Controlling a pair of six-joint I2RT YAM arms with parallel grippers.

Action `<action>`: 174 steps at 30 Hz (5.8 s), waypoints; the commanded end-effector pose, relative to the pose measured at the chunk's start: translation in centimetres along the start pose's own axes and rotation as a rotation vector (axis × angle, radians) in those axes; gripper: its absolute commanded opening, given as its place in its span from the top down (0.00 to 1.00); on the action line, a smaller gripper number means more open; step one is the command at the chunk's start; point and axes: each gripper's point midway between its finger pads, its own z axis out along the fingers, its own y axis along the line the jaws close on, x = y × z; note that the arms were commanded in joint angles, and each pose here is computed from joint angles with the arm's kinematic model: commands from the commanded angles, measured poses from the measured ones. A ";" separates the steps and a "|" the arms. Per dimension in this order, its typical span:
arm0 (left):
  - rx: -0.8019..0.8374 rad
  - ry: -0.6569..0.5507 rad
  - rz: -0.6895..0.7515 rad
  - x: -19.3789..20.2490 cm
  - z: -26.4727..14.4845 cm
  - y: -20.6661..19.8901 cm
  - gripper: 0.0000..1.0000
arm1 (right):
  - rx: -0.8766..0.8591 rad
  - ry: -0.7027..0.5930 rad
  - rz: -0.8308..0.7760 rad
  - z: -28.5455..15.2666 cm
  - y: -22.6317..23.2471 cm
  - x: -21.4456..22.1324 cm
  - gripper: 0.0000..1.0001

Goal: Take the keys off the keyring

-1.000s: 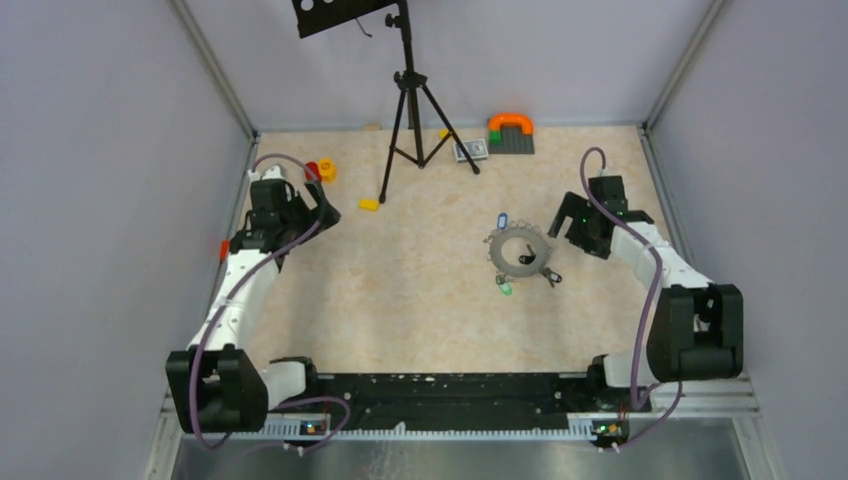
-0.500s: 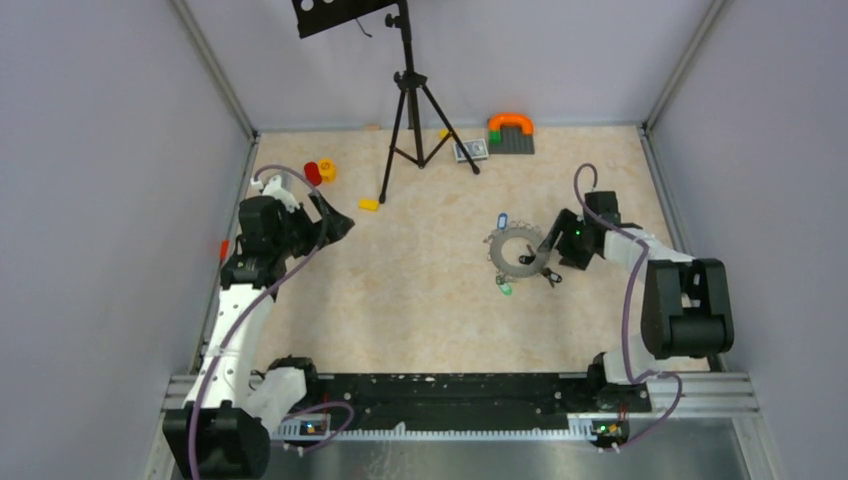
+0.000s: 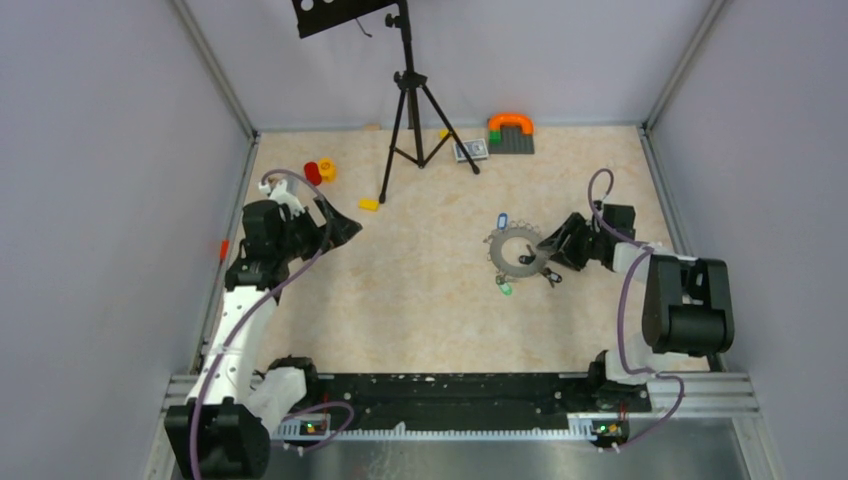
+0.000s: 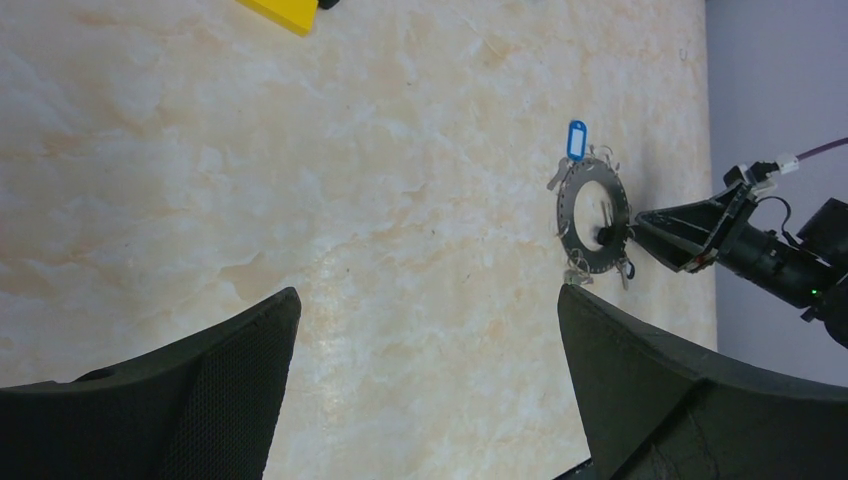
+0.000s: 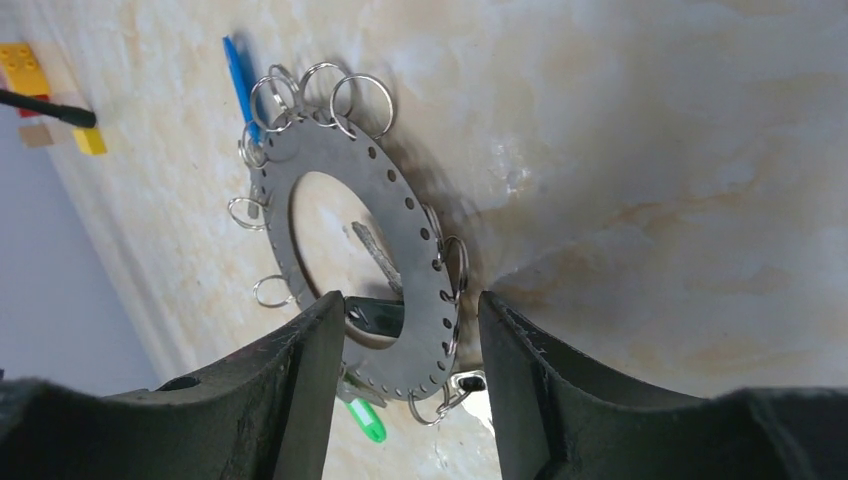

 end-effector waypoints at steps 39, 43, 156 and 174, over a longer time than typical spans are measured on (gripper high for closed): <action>0.428 0.001 0.128 1.0 -0.7 -8.4 0.01 | -0.209 -0.118 -0.284 -5.9 8.8 0.5 1.00; 0.479 -0.040 0.212 1.9 -1.1 -10.6 0.01 | -0.257 -0.144 -0.382 -7.8 11.5 0.5 1.00; 1.011 -0.084 0.654 3.5 -13.4 -28.1 0.98 | -1.077 -0.338 -1.076 -32.7 29.6 11.6 0.27; 1.198 -0.374 0.575 -2.5 -24.7 -32.1 0.94 | -1.162 -0.493 -1.048 -38.9 31.3 10.8 0.40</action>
